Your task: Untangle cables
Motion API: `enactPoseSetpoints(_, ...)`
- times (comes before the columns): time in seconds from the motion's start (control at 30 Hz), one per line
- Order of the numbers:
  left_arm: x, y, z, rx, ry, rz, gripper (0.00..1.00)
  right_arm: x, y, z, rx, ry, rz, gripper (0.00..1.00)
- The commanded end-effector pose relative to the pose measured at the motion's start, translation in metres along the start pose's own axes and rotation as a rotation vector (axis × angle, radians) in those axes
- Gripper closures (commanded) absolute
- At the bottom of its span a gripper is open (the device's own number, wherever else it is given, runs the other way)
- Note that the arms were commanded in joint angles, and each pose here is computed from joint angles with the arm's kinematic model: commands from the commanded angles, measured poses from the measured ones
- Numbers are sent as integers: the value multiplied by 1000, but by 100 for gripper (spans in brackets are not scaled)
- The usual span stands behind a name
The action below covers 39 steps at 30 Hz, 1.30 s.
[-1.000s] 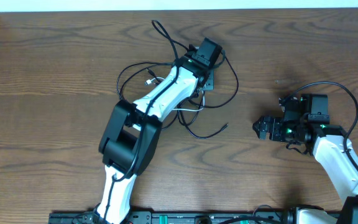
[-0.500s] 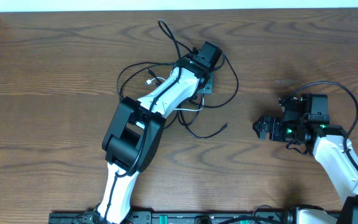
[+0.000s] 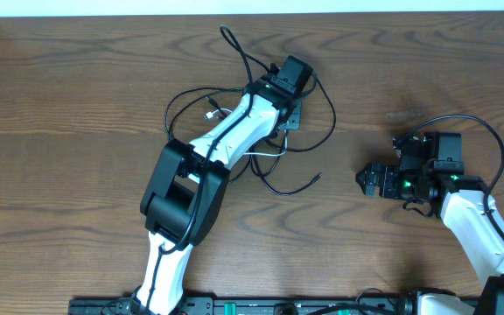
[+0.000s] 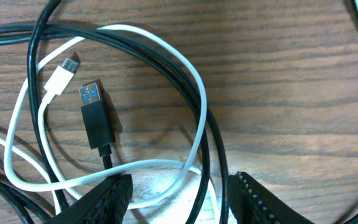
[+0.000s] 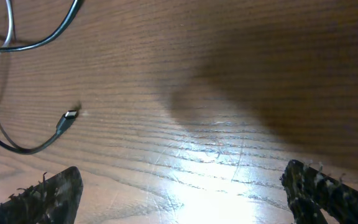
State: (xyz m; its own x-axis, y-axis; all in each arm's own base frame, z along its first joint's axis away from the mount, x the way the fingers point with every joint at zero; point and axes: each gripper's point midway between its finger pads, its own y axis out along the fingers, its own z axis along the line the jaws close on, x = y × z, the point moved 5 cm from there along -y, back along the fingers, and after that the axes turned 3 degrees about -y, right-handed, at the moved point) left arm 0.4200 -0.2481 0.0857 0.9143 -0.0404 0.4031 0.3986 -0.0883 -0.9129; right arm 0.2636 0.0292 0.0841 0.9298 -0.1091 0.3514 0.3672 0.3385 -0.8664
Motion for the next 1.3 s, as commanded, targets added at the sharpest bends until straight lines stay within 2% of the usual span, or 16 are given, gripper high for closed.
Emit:
enactPoseSetpoints(0.0,15,-15,3,24,-29,-70,45,-2,1,-1,2,9,5,1)
enactPoseSetpoints(0.3,19,-9,6,39,-64,-124,45,-2,1,-1,2,9,5,1)
enactPoseSetpoints(0.4,17,-4,6,44,-61,-115,50,-2,1,-1,2,9,5,1)
enactPoseSetpoints(0.67,13,7,7,53,-58,-99,50,-2,1,-1,2,9,6,1)
enactPoseSetpoints(0.83,17,8,10,51,-71,-112,45,-2,1,-1,2,9,6,1)
enactPoseSetpoints(0.87,18,8,12,53,-83,-109,45,-2,1,-1,2,9,5,1)
enactPoseSetpoints(0.9,16,8,16,59,-140,-100,40,-2,1,-1,2,9,5,1)
enactPoseSetpoints(1.07,9,9,26,86,-347,-62,39,-2,1,-1,2,9,6,1)
enactPoseSetpoints(1.27,14,9,24,67,-415,-87,39,-2,1,-1,2,9,5,1)
